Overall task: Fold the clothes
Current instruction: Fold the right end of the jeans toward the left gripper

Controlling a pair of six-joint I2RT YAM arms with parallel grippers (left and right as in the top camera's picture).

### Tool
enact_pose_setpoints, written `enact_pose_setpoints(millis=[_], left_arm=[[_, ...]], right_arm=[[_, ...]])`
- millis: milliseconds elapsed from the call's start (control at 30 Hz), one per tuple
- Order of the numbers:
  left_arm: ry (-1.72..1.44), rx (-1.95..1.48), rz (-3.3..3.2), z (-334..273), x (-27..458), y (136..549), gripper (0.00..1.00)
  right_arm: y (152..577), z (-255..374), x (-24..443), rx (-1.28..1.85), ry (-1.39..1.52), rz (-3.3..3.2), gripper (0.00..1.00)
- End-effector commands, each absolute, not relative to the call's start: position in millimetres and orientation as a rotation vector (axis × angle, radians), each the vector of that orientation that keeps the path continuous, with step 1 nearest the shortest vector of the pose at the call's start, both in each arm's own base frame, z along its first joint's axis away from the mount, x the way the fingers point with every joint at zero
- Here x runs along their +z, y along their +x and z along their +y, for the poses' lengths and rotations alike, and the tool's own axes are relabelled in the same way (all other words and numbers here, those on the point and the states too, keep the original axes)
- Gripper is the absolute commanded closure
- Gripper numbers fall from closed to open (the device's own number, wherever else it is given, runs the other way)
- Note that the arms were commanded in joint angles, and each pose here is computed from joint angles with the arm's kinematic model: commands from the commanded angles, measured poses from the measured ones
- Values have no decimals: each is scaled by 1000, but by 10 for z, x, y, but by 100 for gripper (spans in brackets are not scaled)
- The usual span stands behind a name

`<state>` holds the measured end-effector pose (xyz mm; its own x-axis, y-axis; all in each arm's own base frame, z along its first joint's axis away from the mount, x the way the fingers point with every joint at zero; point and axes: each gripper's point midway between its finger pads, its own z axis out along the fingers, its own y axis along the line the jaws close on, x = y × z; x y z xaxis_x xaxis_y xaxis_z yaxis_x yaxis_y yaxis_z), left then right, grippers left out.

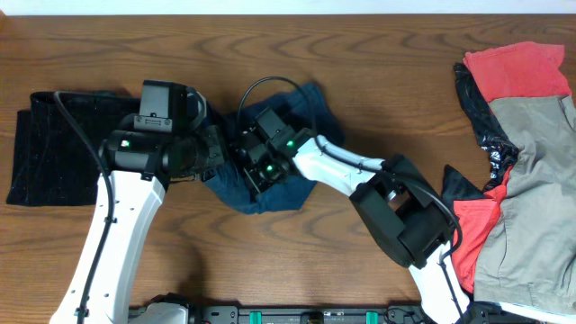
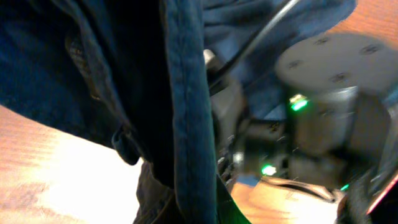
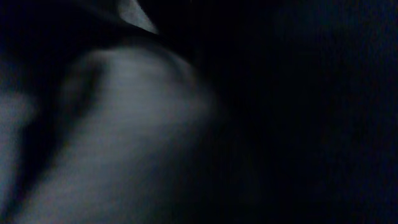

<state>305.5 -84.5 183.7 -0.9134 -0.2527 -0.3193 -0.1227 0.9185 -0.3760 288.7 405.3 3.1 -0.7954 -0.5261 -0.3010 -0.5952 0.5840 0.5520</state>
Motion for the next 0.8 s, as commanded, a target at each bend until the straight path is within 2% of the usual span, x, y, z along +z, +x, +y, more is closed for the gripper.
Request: enact_pose_setpoints(millis=[0, 133, 267, 400, 600, 767], left_arm=[[-241, -502, 2663, -862, 1952, 3139, 94], [-239, -502, 2661, -864, 1953, 3149, 94], [-241, -501, 2667, -863, 1937, 3146, 94], [-243, -500, 2672, -864, 1916, 3156, 94], [-239, -503, 2658, -872, 1920, 3206, 94], [-219, -516, 2613, -917, 1979, 3296, 94]], right_arm=[[2998, 4030, 48, 961, -932, 2694, 82], [3383, 3827, 368, 943, -824, 2633, 73], [3935, 3386, 813, 836, -648, 2546, 71], [4322, 2910, 1017, 742, -496, 2510, 70], [4558, 2262, 722, 561, -314, 2617, 70], [4553, 2101, 294, 479, -271, 2713, 71]])
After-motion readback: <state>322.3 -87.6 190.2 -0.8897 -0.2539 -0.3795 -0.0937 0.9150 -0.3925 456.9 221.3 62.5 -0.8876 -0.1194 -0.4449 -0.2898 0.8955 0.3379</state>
